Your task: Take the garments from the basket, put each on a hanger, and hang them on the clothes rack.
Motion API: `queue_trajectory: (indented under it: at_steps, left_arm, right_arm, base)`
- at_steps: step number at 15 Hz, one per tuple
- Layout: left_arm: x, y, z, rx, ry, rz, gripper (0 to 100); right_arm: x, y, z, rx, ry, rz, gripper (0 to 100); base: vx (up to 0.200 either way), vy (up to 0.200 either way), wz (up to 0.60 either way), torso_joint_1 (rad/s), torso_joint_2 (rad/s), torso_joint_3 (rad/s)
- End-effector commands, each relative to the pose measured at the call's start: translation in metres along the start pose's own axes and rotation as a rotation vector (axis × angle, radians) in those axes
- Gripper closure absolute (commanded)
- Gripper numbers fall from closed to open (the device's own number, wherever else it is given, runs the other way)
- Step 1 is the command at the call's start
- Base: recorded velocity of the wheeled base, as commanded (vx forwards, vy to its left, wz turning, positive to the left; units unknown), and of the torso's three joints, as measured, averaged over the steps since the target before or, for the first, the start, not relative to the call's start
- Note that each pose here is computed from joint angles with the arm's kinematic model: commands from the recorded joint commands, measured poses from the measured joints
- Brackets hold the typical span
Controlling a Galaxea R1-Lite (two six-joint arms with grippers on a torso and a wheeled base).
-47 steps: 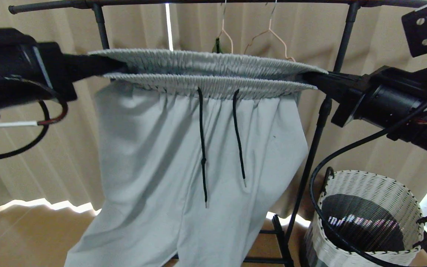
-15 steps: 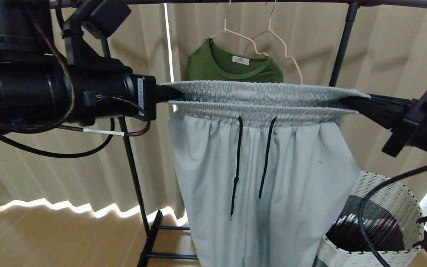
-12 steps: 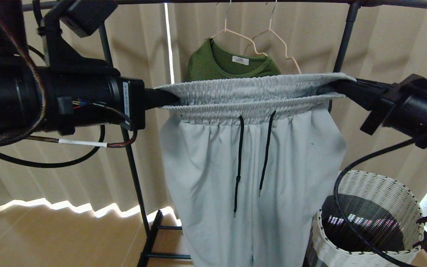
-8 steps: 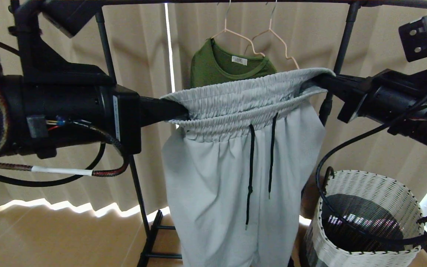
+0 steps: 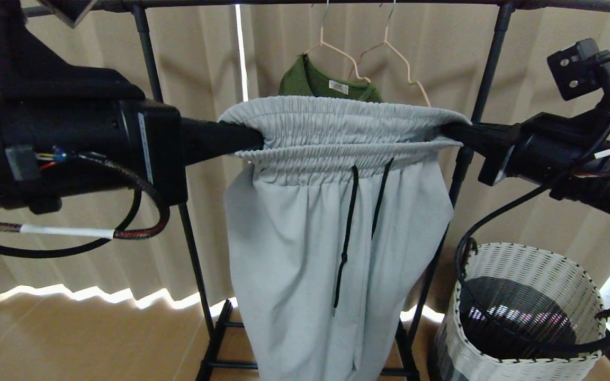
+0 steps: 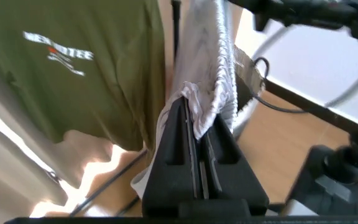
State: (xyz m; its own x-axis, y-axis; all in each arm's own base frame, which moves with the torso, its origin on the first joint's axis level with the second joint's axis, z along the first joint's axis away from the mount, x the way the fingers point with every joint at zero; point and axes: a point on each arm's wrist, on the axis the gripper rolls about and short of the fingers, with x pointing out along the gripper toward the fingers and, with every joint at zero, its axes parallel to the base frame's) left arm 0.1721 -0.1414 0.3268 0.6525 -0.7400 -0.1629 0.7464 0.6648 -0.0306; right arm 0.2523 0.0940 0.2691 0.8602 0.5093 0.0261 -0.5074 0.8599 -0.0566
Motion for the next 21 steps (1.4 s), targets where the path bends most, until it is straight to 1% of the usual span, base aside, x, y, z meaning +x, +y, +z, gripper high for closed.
queue_trajectory:
  at_steps: [1,3,4,5,6,9,10,11,12,13,15,17,19,20,21]
  left_arm:
    - [0.016,0.016,0.006,-0.007,0.001,0.052,100]
    - [0.032,0.031,0.007,-0.012,-0.012,0.096,100]
    - [0.038,0.036,0.006,-0.012,-0.019,0.108,100]
    - [0.049,0.044,0.001,-0.017,-0.024,0.123,100]
    - [0.055,0.046,-0.003,-0.025,-0.012,0.123,100]
    - [0.054,0.046,-0.005,-0.019,-0.009,0.123,100]
    - [0.052,0.047,-0.001,-0.009,-0.020,0.131,100]
    - [0.046,0.047,0.007,0.003,-0.048,0.134,100]
    - [0.041,0.045,0.009,0.006,-0.056,0.135,100]
    - [0.040,0.044,0.006,0.004,-0.047,0.134,100]
    - [0.037,0.043,0.008,0.022,-0.061,0.134,100]
    - [0.037,0.043,0.006,0.019,-0.050,0.136,100]
    - [0.037,0.043,0.006,0.019,-0.050,0.136,100]
    - [0.036,0.042,0.000,0.017,-0.034,0.133,100]
    - [0.037,0.042,-0.002,0.016,-0.026,0.131,100]
  right_arm:
    - [-0.021,0.001,0.020,-0.010,-0.046,-0.011,100]
    - [-0.034,0.004,0.025,-0.010,-0.047,-0.011,100]
    - [-0.037,0.004,0.025,-0.009,-0.040,-0.010,100]
    - [-0.043,0.006,0.019,-0.004,-0.017,-0.006,100]
    - [-0.047,0.008,0.006,0.002,0.016,-0.003,100]
    - [-0.049,0.010,-0.002,0.007,0.039,0.006,100]
    - [-0.048,0.009,0.005,0.003,0.017,0.005,100]
    - [-0.047,0.008,0.011,-0.001,-0.003,0.005,100]
    - [-0.047,0.008,0.013,-0.002,-0.009,0.007,100]
    - [-0.047,0.008,0.012,0.000,-0.006,0.008,100]
    - [-0.044,0.008,0.011,0.011,-0.003,0.008,100]
    - [-0.043,0.008,0.016,0.016,-0.018,0.006,100]
    - [-0.043,0.008,0.016,0.016,-0.018,0.006,100]
    - [-0.043,0.007,0.021,0.012,-0.034,0.007,100]
    - [-0.043,0.007,0.021,0.011,-0.034,0.007,100]
  base:
    - [0.000,0.000,0.00,0.000,0.00,0.000]
    - [0.000,0.000,0.00,0.000,0.00,0.000]
    - [0.000,0.000,0.00,0.000,0.00,0.000]
    - [0.000,0.000,0.00,0.000,0.00,0.000]
    - [0.000,0.000,0.00,0.000,0.00,0.000]
    - [0.000,0.000,0.00,0.000,0.00,0.000]
    - [0.000,0.000,0.00,0.000,0.00,0.000]
    - [0.000,0.000,0.00,0.000,0.00,0.000]
    - [0.000,0.000,0.00,0.000,0.00,0.000]
    - [0.000,0.000,0.00,0.000,0.00,0.000]
    - [0.000,0.000,0.00,0.000,0.00,0.000]
    - [0.000,0.000,0.00,0.000,0.00,0.000]
    - [0.000,0.000,0.00,0.000,0.00,0.000]
    - [0.000,0.000,0.00,0.000,0.00,0.000]
    - [0.000,0.000,0.00,0.000,0.00,0.000]
